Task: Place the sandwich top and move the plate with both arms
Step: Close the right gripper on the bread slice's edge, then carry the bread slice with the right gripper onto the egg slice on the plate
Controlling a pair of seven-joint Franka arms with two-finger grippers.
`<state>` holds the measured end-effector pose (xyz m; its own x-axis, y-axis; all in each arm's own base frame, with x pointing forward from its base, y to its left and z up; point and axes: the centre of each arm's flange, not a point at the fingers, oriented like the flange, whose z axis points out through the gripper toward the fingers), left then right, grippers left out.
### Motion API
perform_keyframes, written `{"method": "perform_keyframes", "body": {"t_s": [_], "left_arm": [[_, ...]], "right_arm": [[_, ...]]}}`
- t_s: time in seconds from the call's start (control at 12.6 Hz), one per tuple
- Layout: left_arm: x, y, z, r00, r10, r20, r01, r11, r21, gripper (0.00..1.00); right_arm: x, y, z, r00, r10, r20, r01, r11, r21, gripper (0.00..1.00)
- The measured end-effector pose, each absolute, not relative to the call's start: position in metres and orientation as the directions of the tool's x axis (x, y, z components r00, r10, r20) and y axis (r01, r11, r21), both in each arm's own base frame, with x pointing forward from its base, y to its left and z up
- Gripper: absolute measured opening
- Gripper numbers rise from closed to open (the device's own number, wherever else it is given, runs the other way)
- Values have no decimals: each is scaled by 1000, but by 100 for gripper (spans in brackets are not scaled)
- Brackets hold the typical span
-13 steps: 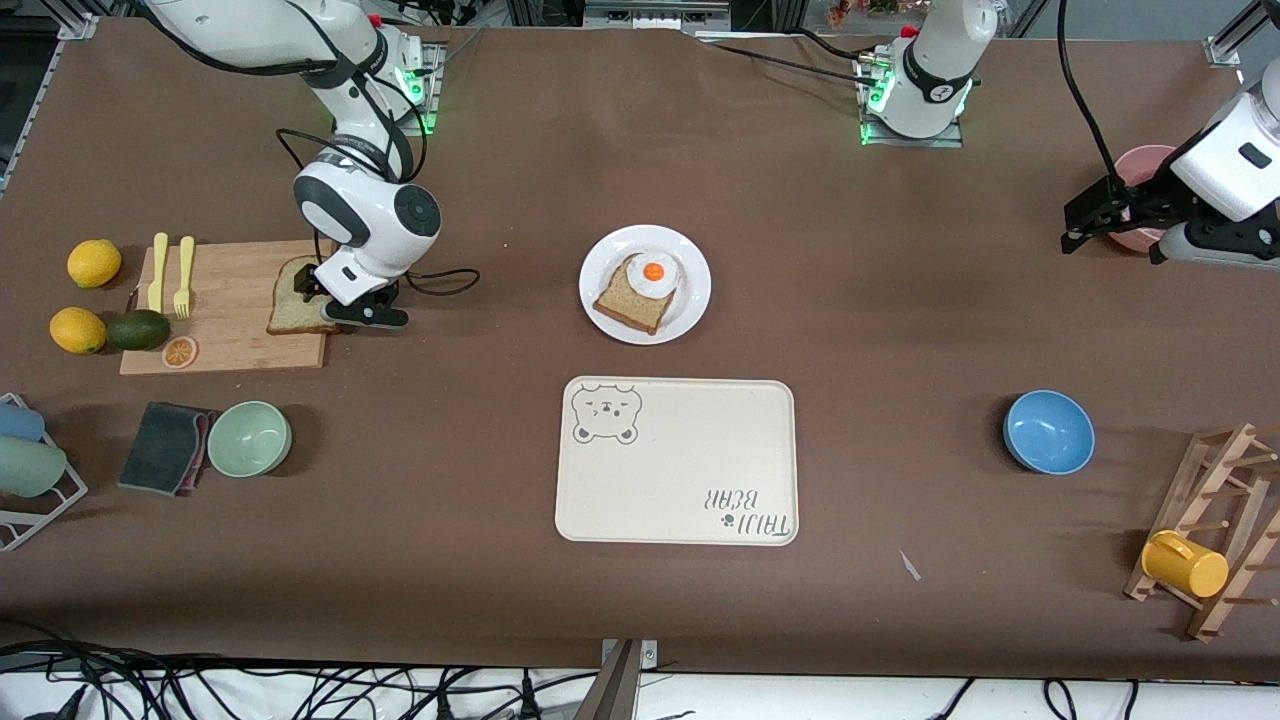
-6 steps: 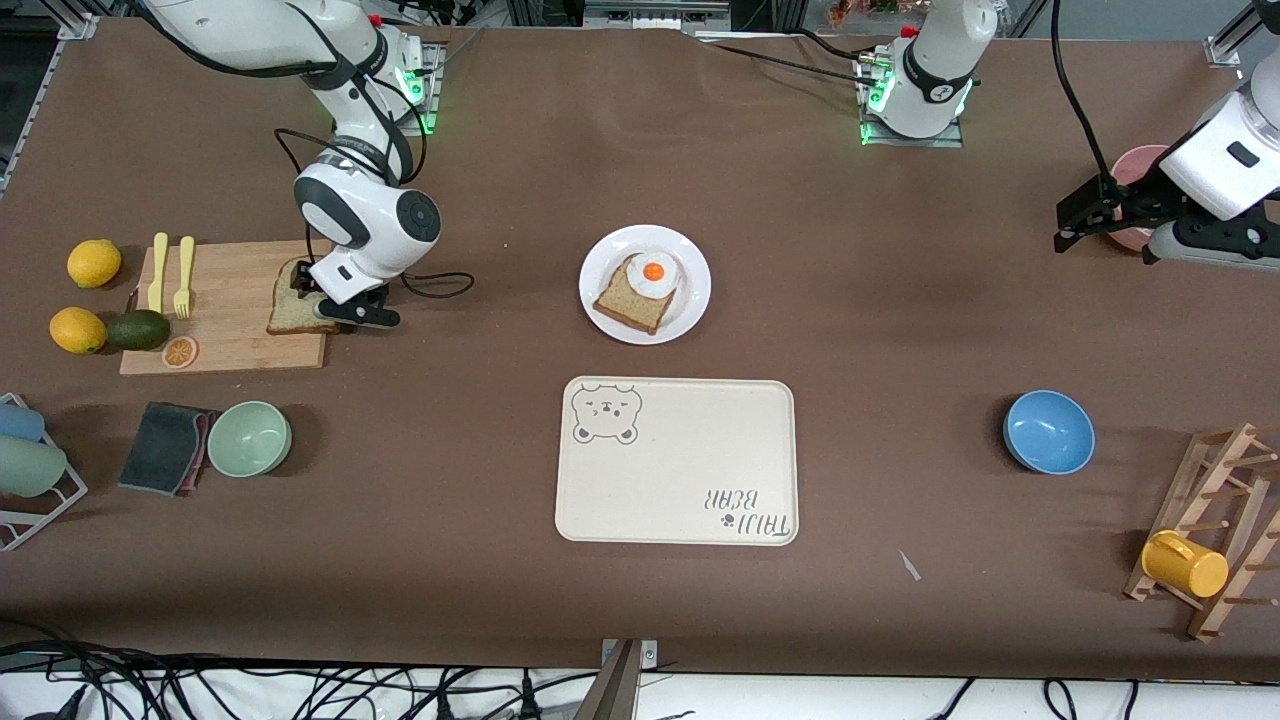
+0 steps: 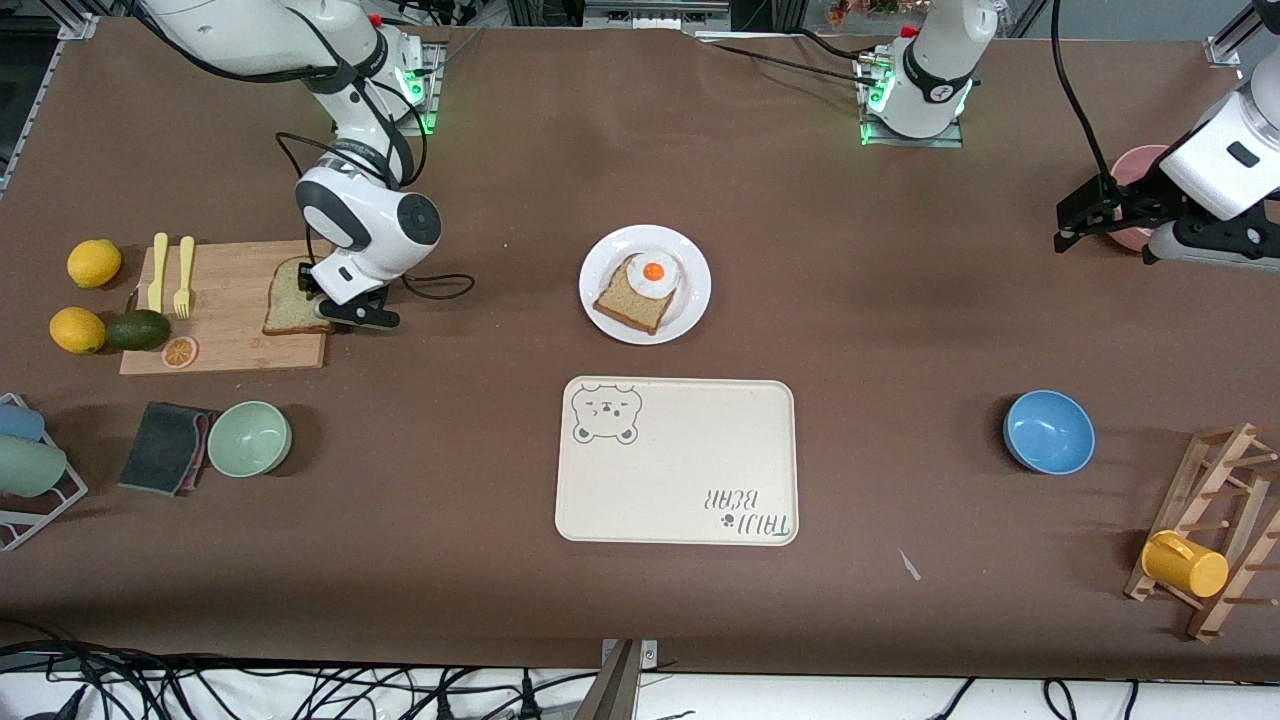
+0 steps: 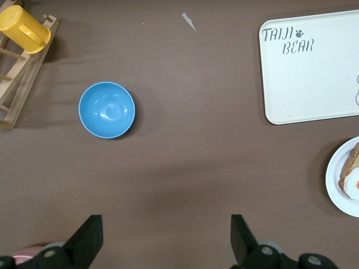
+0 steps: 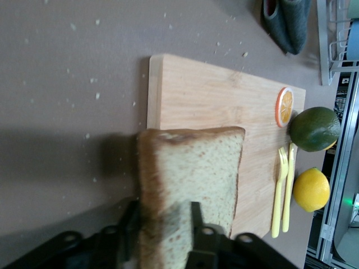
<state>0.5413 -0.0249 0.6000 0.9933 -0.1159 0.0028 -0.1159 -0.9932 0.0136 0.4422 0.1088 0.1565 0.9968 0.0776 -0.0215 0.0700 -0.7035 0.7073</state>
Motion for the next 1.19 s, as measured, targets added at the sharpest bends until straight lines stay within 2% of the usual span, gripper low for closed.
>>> {"method": "perform_keyframes", "body": {"t_s": [0.08, 0.24, 0.48, 0.71, 1.03, 1.19], "left_arm": [[541, -25, 600, 993, -116, 3, -116, -993, 14, 100], [541, -25, 600, 993, -116, 3, -116, -993, 14, 100], [541, -23, 600, 994, -113, 3, -113, -993, 14, 100], [541, -22, 600, 994, -111, 3, -111, -994, 14, 100], [541, -22, 600, 994, -111, 3, -111, -994, 14, 100], [541, -22, 600, 994, -111, 3, -111, -994, 14, 100]], "right_arm": [[446, 109, 160, 997, 77, -13, 64, -704, 707, 19], [448, 110, 162, 997, 82, -12, 66, -704, 707, 10], [454, 108, 173, 995, 99, -24, 86, -694, 715, 9], [469, 126, 222, 993, 100, -70, 121, -745, 656, 6], [464, 222, 308, 980, 198, -21, 166, -753, 636, 6], [456, 275, 343, 979, 202, 7, 163, -809, 565, 6]]}}
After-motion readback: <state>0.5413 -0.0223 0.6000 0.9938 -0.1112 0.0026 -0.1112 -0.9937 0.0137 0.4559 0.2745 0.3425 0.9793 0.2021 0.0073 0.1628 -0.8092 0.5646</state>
